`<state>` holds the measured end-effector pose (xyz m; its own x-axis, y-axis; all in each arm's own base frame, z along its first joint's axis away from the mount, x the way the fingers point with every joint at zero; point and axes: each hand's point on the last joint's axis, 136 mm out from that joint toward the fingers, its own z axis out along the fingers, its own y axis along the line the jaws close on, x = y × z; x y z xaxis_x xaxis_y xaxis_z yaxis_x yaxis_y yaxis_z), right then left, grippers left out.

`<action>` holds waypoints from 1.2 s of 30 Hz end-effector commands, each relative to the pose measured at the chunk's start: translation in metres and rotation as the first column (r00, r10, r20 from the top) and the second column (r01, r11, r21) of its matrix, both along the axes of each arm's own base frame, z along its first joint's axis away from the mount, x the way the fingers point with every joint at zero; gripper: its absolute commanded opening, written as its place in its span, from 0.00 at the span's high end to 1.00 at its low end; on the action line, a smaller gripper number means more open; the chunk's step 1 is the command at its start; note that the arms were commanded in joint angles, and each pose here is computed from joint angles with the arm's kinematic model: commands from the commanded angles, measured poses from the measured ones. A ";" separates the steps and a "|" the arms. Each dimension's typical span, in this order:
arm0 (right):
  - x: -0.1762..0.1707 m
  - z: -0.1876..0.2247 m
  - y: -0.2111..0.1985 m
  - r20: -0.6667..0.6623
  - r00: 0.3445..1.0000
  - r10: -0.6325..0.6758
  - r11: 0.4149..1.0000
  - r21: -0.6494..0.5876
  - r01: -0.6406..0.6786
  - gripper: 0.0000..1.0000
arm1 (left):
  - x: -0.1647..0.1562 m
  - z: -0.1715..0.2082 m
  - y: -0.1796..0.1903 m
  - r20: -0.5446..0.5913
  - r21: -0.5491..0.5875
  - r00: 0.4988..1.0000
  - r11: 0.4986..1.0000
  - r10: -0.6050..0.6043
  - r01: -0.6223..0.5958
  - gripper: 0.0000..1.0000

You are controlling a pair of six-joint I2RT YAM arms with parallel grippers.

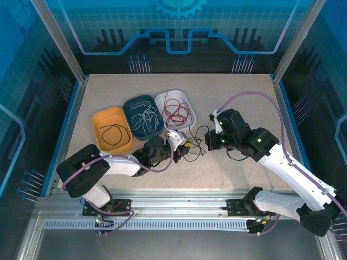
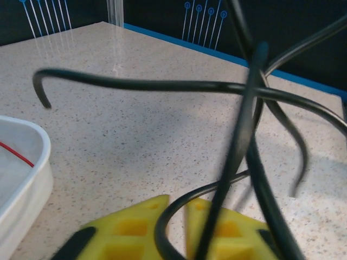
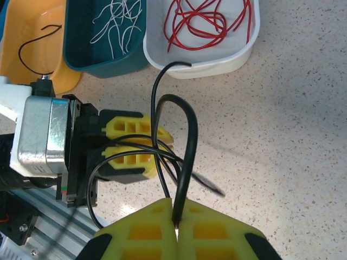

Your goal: Untangle the cables

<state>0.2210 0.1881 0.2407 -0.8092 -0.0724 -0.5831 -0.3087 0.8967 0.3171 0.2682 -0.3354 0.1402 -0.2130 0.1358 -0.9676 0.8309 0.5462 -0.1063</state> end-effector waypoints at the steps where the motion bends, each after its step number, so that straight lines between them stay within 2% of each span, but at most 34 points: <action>1: 0.007 0.013 -0.008 0.030 0.998 -0.049 0.999 0.017 0.049 0.99 | -0.003 0.012 0.002 0.020 0.006 1.000 1.000 0.001 -0.001 0.96; 3: 0.008 0.013 -0.015 0.034 0.996 -0.078 0.997 0.008 0.078 1.00 | -0.006 0.009 0.008 0.012 0.024 1.000 1.000 0.013 -0.013 1.00; 15: 0.014 0.024 -0.077 0.104 0.940 -0.324 0.946 0.016 0.324 1.00 | -0.022 -0.011 0.068 -0.017 0.160 0.985 0.973 0.169 -0.164 1.00; 21: 0.008 0.022 -0.104 0.104 0.905 -0.412 0.911 0.014 0.413 1.00 | -0.027 0.007 0.093 0.013 0.165 0.972 0.958 0.234 -0.233 1.00; 26: 0.007 0.013 -0.111 0.080 0.895 -0.439 0.898 0.010 0.440 1.00 | -0.029 0.027 0.110 0.023 0.156 0.956 0.943 0.293 -0.293 1.00; 31: 0.008 0.006 -0.108 0.062 0.897 -0.438 0.899 0.016 0.438 1.00 | -0.022 0.050 0.136 -0.042 0.139 0.912 0.907 0.408 -0.399 1.00; 36: 0.010 0.003 -0.105 0.050 0.902 -0.430 0.903 0.017 0.429 1.00 | -0.004 0.061 0.176 -0.160 0.161 0.818 0.833 0.552 -0.530 1.00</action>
<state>0.2299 0.0836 0.2457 -0.7283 0.2576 -0.6350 0.0755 0.9512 0.2992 0.2606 -0.1850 0.2009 -0.3680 0.0971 -0.9247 0.4783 0.8726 -0.0988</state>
